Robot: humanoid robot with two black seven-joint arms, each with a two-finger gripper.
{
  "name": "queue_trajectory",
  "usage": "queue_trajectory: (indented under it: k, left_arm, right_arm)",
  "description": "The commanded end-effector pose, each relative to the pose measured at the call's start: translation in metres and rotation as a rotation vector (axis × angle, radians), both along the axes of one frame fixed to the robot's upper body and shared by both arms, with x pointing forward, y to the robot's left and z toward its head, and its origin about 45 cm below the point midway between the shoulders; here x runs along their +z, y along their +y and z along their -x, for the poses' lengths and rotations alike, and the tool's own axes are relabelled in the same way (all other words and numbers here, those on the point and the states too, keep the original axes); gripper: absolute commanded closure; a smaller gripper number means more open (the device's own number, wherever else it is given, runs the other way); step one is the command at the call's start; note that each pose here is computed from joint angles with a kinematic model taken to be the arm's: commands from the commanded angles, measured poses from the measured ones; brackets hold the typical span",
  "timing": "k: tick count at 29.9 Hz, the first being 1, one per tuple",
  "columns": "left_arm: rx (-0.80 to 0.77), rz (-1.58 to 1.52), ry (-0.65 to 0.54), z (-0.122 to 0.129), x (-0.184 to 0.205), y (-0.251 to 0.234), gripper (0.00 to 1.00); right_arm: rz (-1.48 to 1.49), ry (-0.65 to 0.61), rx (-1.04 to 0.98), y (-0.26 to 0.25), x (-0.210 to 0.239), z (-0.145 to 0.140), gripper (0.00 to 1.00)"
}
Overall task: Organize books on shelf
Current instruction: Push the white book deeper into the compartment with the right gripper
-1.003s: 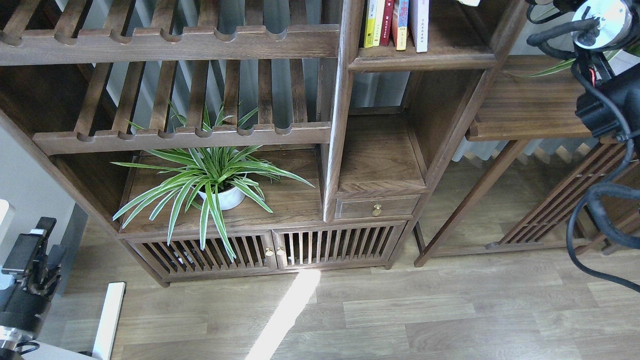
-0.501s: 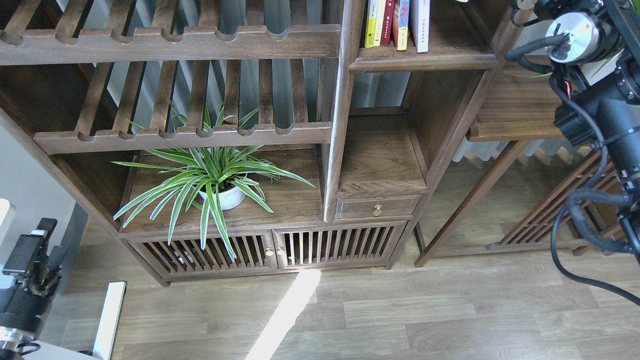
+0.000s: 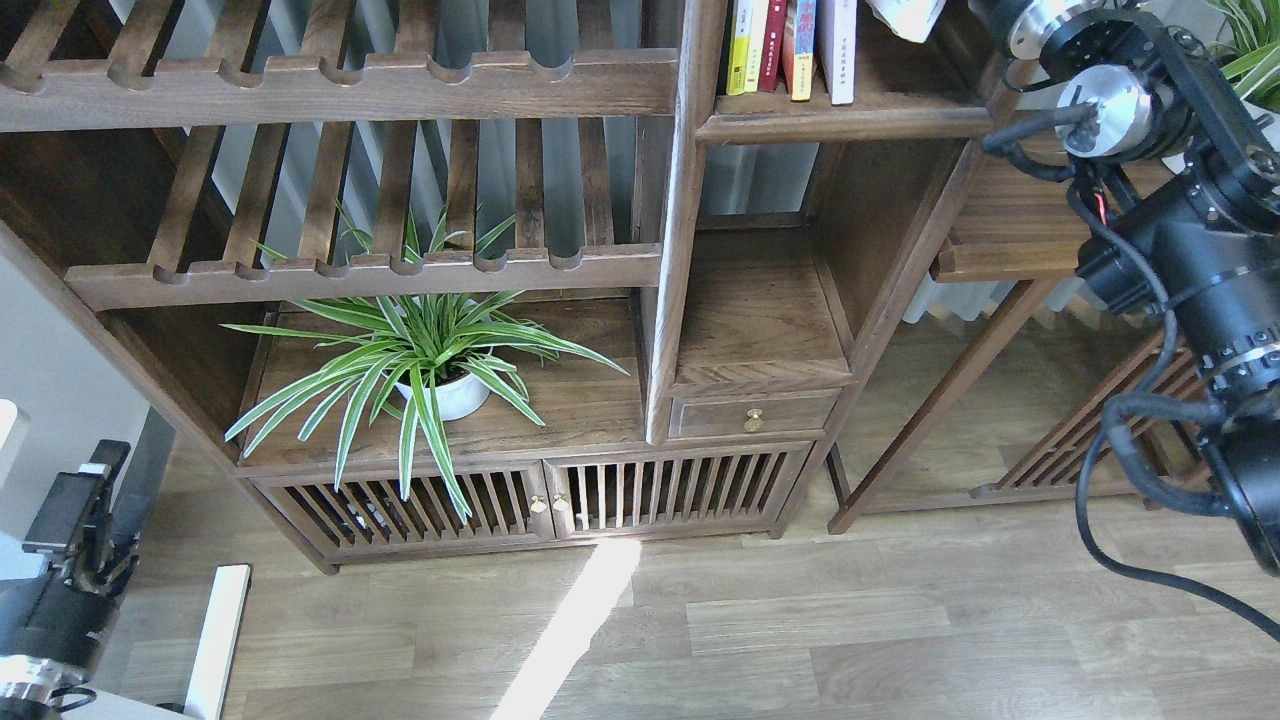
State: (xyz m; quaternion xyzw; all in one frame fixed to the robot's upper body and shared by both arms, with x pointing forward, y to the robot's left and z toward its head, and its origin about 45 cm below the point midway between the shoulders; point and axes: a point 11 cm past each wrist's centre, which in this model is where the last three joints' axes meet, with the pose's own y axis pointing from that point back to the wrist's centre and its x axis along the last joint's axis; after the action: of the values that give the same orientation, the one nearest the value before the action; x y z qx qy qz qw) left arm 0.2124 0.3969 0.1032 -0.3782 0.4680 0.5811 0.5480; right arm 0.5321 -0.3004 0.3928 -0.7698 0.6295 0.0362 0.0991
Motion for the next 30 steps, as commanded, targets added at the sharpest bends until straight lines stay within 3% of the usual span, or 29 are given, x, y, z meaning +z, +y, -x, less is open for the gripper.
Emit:
queue_trajectory:
  k: [1, 30]
  left_arm:
    - [0.002, -0.001, -0.001, 0.0, 0.0, 0.001, 0.02]
    - [0.041, 0.006, -0.003, 0.008, 0.002, 0.01, 0.02]
  right_arm:
    - [-0.015, 0.002, -0.005, 0.004, -0.007, -0.002, 0.93]
    - [-0.079, 0.032, -0.057, 0.016, -0.042, -0.011, 0.91]
